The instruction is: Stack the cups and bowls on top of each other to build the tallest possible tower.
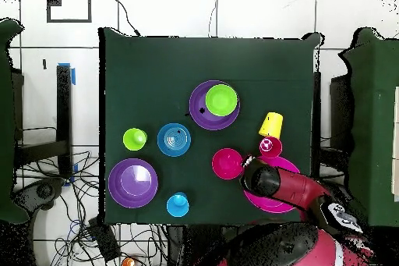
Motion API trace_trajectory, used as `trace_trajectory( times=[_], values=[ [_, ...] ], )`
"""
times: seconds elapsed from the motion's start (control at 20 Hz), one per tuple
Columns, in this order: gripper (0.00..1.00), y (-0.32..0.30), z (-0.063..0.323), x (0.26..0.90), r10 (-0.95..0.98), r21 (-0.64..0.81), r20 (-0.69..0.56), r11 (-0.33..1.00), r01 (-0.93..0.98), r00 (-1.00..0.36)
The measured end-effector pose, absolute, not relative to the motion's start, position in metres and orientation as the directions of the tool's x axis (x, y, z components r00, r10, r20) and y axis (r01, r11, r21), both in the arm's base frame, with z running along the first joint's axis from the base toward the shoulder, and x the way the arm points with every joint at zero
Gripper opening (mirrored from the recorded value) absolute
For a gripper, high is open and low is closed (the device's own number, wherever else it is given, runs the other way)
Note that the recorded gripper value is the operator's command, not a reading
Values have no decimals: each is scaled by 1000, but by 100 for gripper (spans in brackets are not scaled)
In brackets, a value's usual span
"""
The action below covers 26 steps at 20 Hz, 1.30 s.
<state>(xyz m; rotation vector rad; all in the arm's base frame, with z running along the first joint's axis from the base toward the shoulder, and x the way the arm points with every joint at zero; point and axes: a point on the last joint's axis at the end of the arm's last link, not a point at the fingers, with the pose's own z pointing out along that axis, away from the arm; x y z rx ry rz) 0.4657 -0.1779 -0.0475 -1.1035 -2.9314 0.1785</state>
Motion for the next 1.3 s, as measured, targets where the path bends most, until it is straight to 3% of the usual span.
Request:
trace_trajectory(
  times=[0.85,1.3],
  values=[
    [0,-175,-45,463,639,-132,-37,759,638,-768],
    [0,-181,-13,457,643,-214,17,751,625,-766]
  ],
)
